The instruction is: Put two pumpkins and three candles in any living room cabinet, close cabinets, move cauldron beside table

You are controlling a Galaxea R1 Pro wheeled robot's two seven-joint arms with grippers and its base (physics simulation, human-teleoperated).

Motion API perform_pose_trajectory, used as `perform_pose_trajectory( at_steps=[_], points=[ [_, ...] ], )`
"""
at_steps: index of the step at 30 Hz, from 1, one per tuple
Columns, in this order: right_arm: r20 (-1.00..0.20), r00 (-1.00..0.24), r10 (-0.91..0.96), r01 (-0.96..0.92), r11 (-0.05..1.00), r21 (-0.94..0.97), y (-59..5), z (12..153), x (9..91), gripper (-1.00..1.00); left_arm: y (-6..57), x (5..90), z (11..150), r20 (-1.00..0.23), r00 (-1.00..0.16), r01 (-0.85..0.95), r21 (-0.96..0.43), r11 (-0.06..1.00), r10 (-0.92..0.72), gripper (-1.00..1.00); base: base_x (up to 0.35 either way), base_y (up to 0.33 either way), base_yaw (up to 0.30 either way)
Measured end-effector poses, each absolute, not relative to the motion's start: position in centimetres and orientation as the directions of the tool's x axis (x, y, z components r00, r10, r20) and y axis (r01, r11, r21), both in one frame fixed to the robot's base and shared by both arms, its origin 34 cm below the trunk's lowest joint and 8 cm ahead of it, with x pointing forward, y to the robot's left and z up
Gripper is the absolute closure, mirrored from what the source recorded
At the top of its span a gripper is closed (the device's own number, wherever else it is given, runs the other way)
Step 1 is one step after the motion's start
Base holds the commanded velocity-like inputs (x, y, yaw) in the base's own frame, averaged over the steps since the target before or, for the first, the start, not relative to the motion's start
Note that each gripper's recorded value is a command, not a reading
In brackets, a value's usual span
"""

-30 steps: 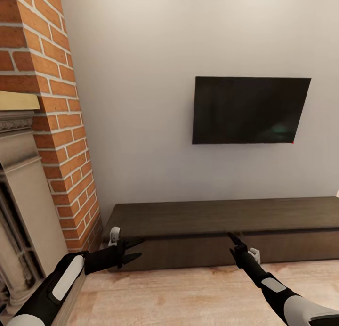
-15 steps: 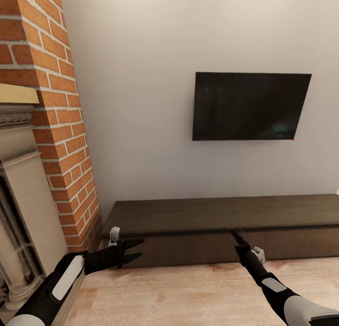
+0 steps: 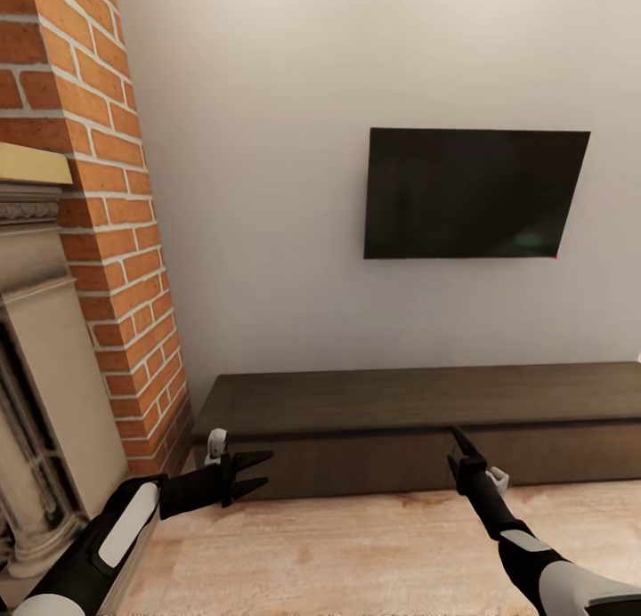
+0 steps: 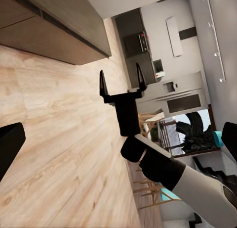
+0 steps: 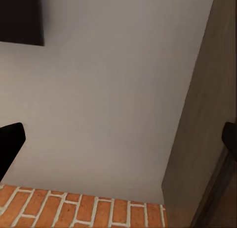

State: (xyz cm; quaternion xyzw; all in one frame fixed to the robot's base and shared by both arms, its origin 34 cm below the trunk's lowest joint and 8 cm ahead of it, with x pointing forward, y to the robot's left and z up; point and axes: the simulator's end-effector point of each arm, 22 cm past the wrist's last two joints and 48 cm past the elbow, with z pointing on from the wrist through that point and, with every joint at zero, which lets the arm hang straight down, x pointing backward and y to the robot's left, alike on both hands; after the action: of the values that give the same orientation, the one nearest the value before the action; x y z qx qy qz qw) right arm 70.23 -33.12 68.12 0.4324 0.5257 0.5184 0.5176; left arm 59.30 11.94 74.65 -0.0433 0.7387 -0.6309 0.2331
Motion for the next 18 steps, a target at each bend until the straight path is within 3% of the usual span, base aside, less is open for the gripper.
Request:
perform_pose_trajectory(
  at_steps=[18],
  points=[
    [-0.03, -0.016, 0.999, -0.125, 0.027, 0.992, -35.1, 64.5, 68.2, -1.0, 11.9, 58.6, 70.9, -0.29, -0.888, 0.231, -0.952, 0.2, -0.357, -1.0, 0.0, 0.0, 0.0]
  ],
)
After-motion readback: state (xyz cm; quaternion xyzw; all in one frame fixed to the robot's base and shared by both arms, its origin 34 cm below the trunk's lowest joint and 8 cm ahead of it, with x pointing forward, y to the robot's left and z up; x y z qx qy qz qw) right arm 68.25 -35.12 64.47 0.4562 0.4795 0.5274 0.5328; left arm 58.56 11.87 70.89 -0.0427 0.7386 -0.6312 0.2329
